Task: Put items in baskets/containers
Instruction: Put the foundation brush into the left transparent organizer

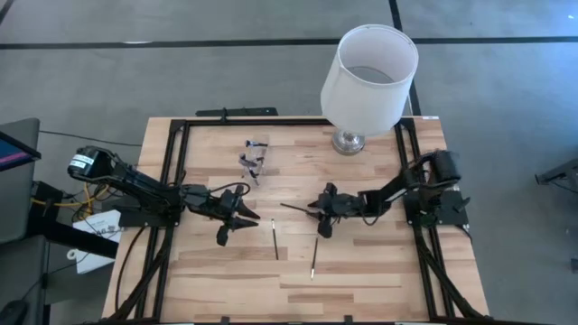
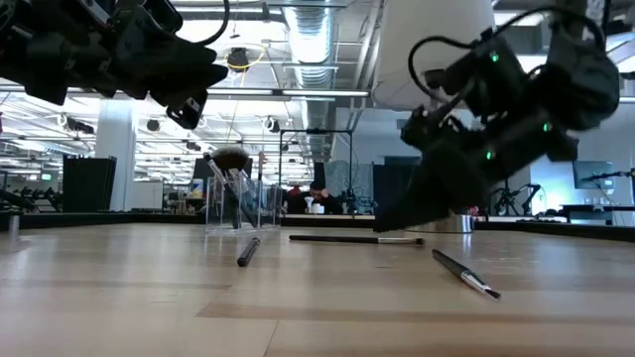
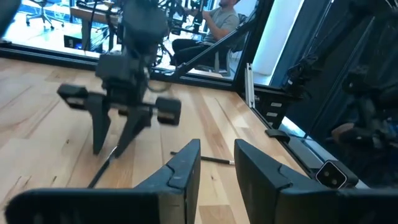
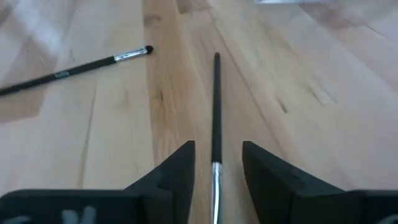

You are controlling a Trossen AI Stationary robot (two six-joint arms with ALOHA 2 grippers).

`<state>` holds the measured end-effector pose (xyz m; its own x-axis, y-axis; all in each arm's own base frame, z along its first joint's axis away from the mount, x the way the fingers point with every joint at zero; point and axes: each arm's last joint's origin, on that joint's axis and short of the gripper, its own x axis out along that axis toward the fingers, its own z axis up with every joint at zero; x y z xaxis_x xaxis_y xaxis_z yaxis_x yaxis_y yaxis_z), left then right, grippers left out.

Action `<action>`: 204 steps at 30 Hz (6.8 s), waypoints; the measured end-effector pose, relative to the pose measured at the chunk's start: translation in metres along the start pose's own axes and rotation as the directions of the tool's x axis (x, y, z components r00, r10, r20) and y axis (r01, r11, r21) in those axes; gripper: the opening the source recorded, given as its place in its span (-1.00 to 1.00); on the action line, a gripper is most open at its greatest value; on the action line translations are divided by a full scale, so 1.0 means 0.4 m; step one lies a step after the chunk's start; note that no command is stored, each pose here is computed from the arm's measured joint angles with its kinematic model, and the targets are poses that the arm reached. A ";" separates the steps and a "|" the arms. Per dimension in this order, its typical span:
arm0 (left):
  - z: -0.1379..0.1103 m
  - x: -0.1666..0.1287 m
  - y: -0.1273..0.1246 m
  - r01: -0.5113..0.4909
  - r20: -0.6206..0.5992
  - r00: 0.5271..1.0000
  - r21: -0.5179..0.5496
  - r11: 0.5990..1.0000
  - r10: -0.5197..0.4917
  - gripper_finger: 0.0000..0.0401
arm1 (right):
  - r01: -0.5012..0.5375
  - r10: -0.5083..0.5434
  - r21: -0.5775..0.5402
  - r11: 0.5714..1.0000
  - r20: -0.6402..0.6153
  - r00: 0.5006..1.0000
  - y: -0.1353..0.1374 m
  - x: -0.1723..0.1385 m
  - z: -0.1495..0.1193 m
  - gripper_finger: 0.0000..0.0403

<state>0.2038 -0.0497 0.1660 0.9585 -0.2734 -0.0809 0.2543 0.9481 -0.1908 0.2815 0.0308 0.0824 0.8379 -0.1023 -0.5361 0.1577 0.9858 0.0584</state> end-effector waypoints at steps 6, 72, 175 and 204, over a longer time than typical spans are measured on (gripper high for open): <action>0.002 0.000 0.000 0.001 0.005 1.000 0.000 1.000 -0.001 -0.53 | 0.034 -0.032 -0.028 0.999 0.075 0.997 -0.001 0.057 -0.060 -0.20; -0.114 0.076 0.042 -0.121 -0.340 0.932 0.031 0.992 0.125 -0.53 | -0.100 0.036 -0.306 0.947 -0.209 0.977 0.202 0.162 0.377 -0.96; 0.137 -0.041 0.017 -0.275 0.167 0.954 0.151 0.949 0.250 -0.89 | -0.118 0.333 -0.357 0.927 0.634 0.697 0.020 0.023 0.532 -0.39; 0.115 -0.040 0.022 -0.286 0.078 0.958 0.167 0.944 0.276 -0.59 | -0.134 0.227 -0.203 0.970 0.554 0.801 0.047 0.001 0.538 -0.95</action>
<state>0.1967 -0.0296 0.2106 0.9985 0.0126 -0.0540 -0.0123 0.9999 0.0060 0.3972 0.0204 0.2643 0.9964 0.0676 0.0506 -0.0655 0.9969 -0.0426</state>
